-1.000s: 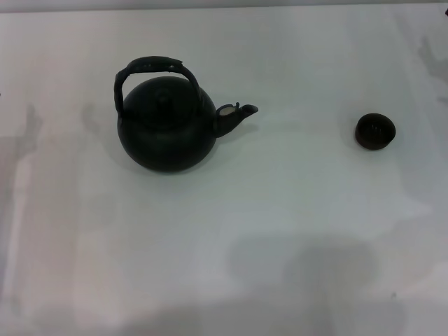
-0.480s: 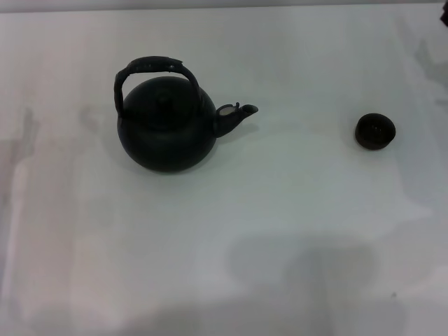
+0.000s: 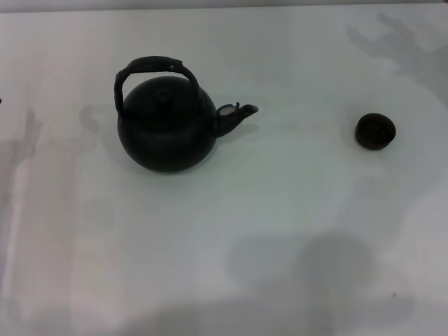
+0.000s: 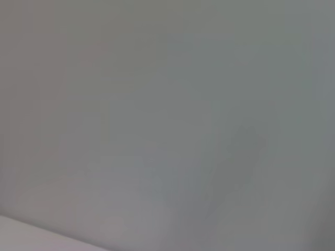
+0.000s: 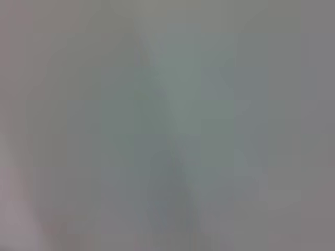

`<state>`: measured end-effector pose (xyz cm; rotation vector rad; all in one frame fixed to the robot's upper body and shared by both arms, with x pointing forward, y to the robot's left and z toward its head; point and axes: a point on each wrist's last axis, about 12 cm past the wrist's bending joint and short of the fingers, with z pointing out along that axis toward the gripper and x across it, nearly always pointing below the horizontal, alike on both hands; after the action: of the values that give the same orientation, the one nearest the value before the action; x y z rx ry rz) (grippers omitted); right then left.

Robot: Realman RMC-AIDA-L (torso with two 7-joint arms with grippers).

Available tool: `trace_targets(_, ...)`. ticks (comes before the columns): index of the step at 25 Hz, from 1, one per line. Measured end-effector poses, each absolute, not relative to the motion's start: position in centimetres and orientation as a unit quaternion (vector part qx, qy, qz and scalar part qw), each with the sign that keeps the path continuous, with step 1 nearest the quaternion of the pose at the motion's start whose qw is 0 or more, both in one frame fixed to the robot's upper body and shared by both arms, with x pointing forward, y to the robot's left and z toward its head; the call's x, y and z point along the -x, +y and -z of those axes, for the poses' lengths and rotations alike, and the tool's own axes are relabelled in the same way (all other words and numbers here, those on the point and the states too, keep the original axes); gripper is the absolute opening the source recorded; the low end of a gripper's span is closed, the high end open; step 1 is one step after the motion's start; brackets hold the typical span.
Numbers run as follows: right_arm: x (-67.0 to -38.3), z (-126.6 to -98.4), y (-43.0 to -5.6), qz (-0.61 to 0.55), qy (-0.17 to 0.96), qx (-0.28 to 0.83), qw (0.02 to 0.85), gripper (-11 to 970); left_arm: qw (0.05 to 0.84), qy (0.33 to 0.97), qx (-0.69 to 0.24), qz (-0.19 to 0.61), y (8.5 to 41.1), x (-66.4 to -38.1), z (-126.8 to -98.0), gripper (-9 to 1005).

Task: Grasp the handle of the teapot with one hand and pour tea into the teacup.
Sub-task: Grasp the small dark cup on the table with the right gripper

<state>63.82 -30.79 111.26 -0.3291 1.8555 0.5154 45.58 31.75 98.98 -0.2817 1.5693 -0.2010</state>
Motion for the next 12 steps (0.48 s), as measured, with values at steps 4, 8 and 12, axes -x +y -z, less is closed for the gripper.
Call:
trace_targets(4, -64.8, -114.8, -29.4, -0.224, 0.795, 0.232, 0.514, 870, 0.696, 0.701, 0.125, 0.090, 31.8, -45.6, -99.1, 830)
trace_targets(8, -65.0, -117.7, -28.1, -0.184, 0.817, 0.312, 0.450, 870, 0.697, 0.700, 0.125, 0.091, 31.7, -45.7, -99.1, 830)
trace_targets(12, -63.5, -119.4, -26.1, -0.120, 0.813, 0.408, 0.397, 870, 0.697, 0.700, 0.125, 0.091, 31.7, -45.7, -99.1, 829)
